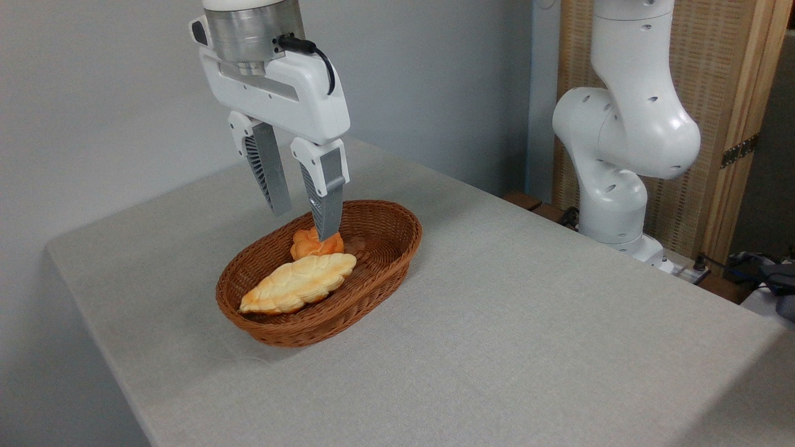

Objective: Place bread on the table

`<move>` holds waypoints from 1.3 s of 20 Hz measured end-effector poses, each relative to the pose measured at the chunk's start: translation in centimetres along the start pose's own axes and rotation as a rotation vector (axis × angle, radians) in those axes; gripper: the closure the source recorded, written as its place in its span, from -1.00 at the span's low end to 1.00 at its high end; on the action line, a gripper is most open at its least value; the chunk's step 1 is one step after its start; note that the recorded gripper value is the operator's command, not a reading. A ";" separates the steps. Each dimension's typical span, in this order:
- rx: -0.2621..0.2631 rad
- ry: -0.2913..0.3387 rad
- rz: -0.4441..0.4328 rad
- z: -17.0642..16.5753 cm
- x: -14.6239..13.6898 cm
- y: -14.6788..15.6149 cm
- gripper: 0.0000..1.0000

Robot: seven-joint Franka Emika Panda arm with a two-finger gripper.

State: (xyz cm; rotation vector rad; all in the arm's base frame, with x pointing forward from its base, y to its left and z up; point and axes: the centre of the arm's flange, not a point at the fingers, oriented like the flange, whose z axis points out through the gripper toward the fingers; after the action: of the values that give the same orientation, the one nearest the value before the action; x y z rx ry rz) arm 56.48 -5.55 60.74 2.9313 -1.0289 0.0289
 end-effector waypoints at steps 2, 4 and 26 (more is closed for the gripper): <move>0.004 0.006 0.000 -0.1 0.1 0.0 -1.00; 0.013 0.020 0.000 -0.4 0.2 -0.1 -1.00; -0.089 0.150 0.040 2.9 2.9 4.5 -1.00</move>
State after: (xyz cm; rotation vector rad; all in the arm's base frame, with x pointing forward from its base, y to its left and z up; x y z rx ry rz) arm 55.96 -10.93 58.08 2.7799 -1.0370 0.1959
